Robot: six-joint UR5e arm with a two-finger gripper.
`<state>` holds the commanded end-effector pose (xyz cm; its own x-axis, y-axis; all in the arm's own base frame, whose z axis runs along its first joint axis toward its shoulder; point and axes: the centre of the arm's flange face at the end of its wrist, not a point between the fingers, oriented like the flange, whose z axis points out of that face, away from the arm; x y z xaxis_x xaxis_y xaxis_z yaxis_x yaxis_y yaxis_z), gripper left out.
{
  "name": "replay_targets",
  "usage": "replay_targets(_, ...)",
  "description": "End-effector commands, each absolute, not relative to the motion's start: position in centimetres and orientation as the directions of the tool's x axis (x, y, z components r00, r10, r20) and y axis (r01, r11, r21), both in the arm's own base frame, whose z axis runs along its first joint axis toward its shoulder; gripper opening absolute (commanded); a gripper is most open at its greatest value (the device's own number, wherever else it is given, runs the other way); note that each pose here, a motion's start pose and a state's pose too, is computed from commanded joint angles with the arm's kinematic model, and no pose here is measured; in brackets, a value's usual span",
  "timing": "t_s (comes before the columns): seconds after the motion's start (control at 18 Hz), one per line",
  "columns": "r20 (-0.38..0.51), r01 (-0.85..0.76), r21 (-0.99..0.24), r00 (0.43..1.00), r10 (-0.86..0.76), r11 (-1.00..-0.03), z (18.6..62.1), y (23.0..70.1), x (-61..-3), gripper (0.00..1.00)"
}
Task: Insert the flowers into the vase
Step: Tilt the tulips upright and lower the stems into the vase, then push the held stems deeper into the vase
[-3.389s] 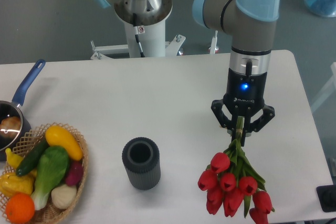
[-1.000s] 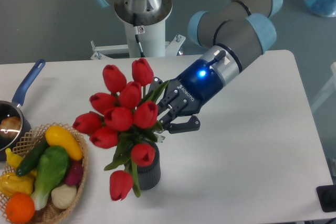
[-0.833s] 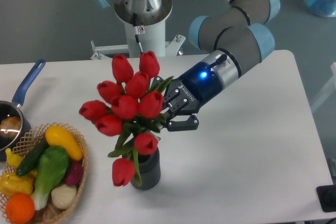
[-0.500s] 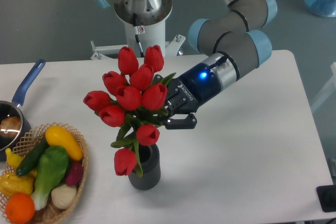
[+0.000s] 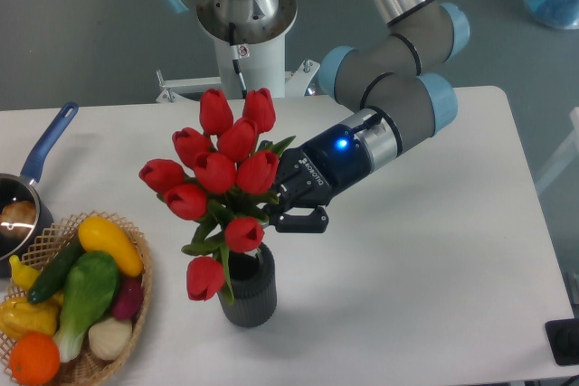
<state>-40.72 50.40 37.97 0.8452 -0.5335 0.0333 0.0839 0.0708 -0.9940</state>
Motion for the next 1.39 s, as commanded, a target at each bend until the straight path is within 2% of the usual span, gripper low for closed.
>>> replay_targets(0.17,0.008,0.075,-0.992,0.845,-0.534,0.103,36.4,50.3,-40.7,0.15)
replay_targets(0.28,0.023,0.092,-0.99,0.845,-0.535,0.102,35.5,50.2,-40.4,0.14)
replay_targets(1.39,0.061,0.133,-0.986,0.841,-0.538,0.096,33.9,49.9,-40.0,0.15)
